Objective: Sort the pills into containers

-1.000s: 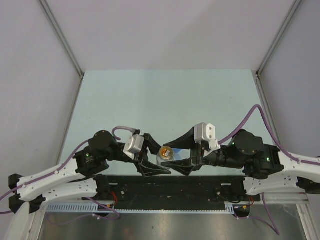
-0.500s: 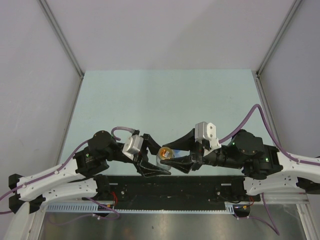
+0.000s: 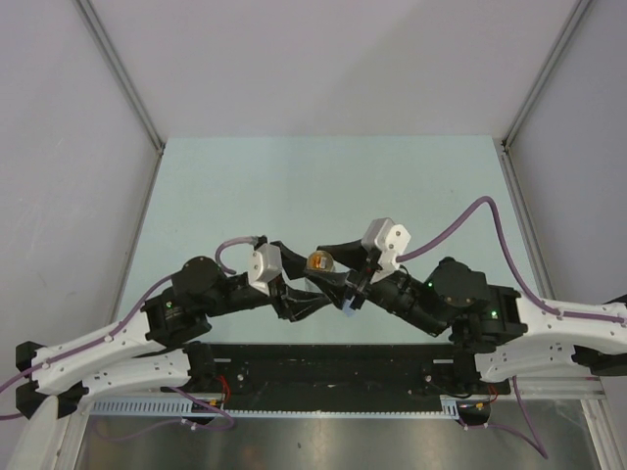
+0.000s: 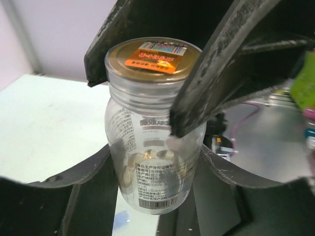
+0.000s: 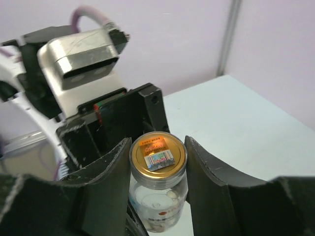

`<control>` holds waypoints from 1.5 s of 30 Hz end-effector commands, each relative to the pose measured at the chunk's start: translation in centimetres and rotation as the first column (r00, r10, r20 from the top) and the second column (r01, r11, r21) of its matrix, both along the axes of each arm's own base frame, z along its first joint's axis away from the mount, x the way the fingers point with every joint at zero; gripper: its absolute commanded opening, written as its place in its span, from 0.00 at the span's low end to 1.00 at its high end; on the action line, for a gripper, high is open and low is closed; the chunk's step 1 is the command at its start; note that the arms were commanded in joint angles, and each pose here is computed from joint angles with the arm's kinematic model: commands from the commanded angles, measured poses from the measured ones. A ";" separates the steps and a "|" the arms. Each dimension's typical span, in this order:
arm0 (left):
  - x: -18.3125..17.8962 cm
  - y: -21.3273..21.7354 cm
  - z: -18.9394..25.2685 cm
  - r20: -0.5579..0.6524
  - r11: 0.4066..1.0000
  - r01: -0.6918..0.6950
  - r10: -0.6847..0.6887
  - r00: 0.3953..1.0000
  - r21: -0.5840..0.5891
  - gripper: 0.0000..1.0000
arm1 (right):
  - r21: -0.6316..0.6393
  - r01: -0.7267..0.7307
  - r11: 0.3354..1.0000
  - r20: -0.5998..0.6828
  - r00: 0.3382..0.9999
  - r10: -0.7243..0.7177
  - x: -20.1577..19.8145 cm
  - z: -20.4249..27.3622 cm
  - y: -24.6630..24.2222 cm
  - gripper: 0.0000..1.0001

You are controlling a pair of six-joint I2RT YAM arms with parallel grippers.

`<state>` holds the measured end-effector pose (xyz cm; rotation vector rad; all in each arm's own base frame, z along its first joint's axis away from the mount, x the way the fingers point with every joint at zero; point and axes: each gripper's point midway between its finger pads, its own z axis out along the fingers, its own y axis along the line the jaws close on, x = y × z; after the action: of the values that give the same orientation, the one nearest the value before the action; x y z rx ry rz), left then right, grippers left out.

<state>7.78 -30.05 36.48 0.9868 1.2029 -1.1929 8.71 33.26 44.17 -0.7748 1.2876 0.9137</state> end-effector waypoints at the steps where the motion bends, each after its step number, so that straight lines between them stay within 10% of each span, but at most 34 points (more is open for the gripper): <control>1: 6.0 1.5 2.1 0.043 0.944 -0.326 0.328 0.944 -0.047 0.00 | -0.002 0.324 0.946 -0.028 0.946 -0.324 5.3 -0.3 -1.2 0.00; 7: 7.6 1.4 1.7 0.057 0.916 -0.401 0.402 0.914 -0.022 0.01 | -0.002 0.405 0.914 -0.064 0.912 -0.404 6.5 -0.5 -0.9 0.00; 13: 6.9 1.5 1.6 0.046 0.928 -0.373 0.374 0.926 -0.029 0.01 | 0.110 0.232 0.966 -0.092 0.971 -0.223 4.0 2.3 -0.6 0.69; 16: 6.5 1.6 1.4 0.046 0.935 -0.354 0.355 0.934 -0.032 0.01 | 0.144 0.188 0.972 -0.093 0.980 -0.176 3.3 3.4 -1.2 0.80; 45: 4.1 0.8 -0.7 0.019 0.975 -0.223 0.223 0.975 -0.002 0.00 | 0.006 0.201 0.979 -0.261 0.946 -0.193 2.9 -2.1 -0.6 0.81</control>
<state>11.55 -29.07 34.86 0.8550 1.2863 -1.0084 10.87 32.50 41.50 -0.6050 1.5082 0.8929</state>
